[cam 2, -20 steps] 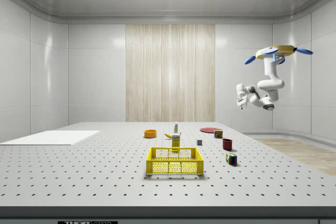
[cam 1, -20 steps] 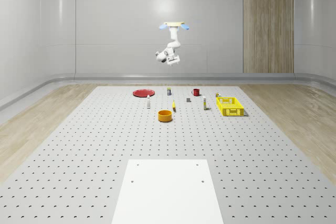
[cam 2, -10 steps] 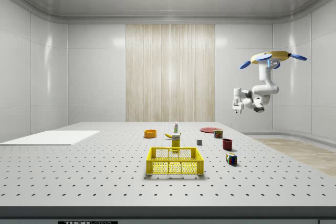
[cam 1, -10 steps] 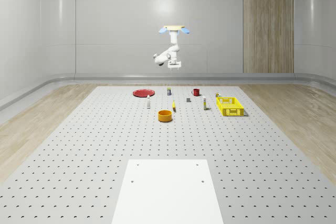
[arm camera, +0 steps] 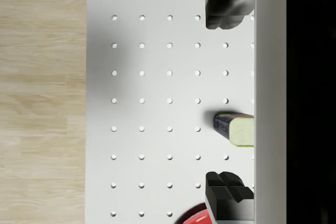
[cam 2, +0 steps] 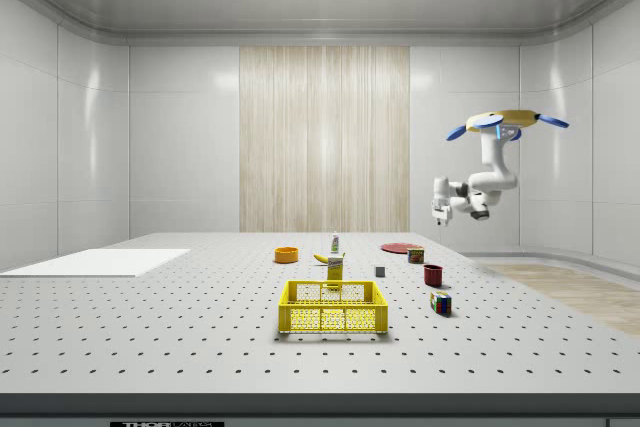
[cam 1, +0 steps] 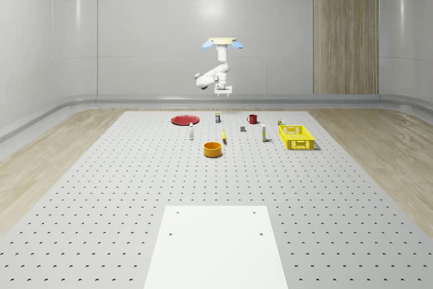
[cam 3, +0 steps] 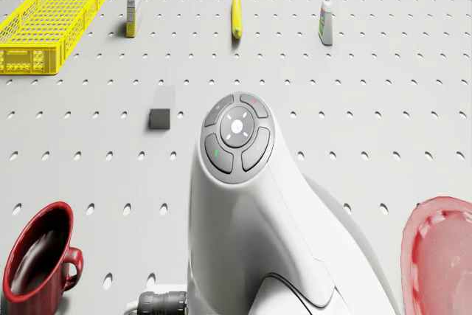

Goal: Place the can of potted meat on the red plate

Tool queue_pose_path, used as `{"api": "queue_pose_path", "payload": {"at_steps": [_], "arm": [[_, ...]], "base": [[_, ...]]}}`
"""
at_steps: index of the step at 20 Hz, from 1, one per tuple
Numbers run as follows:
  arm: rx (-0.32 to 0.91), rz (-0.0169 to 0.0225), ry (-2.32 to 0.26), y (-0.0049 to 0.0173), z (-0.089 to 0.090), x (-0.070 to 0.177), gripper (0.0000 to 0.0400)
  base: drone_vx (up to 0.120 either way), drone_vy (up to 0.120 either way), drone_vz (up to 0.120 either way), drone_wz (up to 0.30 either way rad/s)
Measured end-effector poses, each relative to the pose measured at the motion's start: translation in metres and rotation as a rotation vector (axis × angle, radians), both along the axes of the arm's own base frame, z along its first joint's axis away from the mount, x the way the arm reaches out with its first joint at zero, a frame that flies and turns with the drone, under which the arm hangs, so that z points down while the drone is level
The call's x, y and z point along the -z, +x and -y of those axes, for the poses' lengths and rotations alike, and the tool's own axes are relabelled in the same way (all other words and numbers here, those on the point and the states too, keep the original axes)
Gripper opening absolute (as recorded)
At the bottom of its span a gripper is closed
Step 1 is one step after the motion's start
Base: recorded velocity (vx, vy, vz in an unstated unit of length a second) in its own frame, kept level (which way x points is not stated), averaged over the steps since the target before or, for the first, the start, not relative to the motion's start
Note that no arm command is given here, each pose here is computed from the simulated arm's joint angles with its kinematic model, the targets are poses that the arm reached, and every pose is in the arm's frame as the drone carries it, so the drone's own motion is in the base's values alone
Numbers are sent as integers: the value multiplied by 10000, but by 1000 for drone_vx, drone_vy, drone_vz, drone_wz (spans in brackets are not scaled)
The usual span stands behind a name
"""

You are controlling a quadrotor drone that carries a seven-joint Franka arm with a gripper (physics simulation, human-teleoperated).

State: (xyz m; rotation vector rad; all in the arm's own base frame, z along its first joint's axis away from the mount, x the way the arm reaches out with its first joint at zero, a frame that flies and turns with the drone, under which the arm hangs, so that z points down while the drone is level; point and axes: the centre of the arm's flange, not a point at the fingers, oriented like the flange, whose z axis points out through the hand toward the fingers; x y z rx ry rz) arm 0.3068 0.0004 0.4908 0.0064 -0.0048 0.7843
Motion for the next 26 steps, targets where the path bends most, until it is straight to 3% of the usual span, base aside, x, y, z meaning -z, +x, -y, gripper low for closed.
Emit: {"api": "queue_pose_path", "payload": {"at_steps": [5,11,19,26], "arm": [[0,-2,-37,0,4,0,400],[-1,-3,-54,0,5,0,400],[-2,-4,-60,0,5,1,400],[-3,-4,-61,0,5,1,400]], "base": [[112,-112,-120,0],[27,0,-120,0],[115,-45,-5,0],[34,0,-114,0]]}}
